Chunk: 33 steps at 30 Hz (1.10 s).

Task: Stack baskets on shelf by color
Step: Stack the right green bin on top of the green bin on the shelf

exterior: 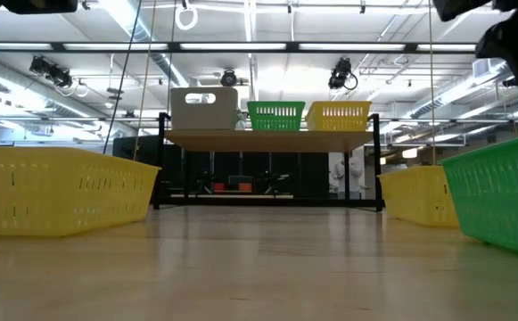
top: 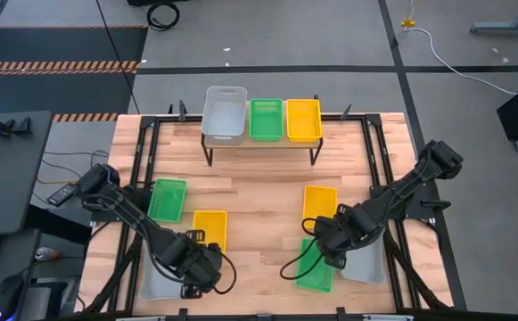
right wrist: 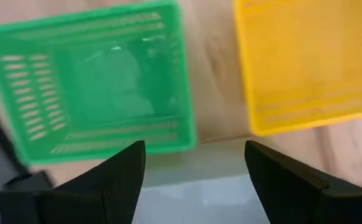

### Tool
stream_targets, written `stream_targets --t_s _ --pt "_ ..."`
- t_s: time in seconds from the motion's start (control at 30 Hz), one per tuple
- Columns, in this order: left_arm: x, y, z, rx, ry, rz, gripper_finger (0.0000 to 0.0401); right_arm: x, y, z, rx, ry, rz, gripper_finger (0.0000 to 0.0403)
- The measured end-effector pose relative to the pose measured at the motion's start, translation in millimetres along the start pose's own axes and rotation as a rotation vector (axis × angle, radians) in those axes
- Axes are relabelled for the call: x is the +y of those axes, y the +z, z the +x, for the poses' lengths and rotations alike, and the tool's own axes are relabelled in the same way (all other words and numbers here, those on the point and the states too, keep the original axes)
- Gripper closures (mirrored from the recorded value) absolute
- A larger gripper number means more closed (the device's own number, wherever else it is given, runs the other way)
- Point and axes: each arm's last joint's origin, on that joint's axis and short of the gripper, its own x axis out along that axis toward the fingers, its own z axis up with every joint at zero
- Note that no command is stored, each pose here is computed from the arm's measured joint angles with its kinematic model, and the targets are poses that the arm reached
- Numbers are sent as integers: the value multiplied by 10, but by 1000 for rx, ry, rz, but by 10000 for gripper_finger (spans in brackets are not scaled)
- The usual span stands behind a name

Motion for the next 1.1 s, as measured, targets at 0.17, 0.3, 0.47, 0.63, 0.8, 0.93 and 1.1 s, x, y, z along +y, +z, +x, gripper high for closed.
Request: stream_targets --t_s 0.17,0.3,0.47,0.63,0.8,0.93,1.1 --pt "-40 54 -2 -57 -40 -39 192 65 90 63 -38 41 -29 124" --pt "-45 110 -7 -113 -52 -120 198 160 134 124 -43 107 -43 124" --pt "-60 128 -10 -131 -70 -188 205 316 111 144 -34 222 -41 124" --pt "-65 135 -11 -142 -74 -238 209 544 17 220 -40 310 -56 124" --pt "-58 172 -17 -204 -50 -248 208 817 -80 304 -49 438 -63 124" --pt "-15 214 -18 -227 -35 -264 210 953 -189 419 -24 450 -45 124" --pt "28 264 -21 -240 -40 -283 213 1031 -262 606 5 406 -45 124"
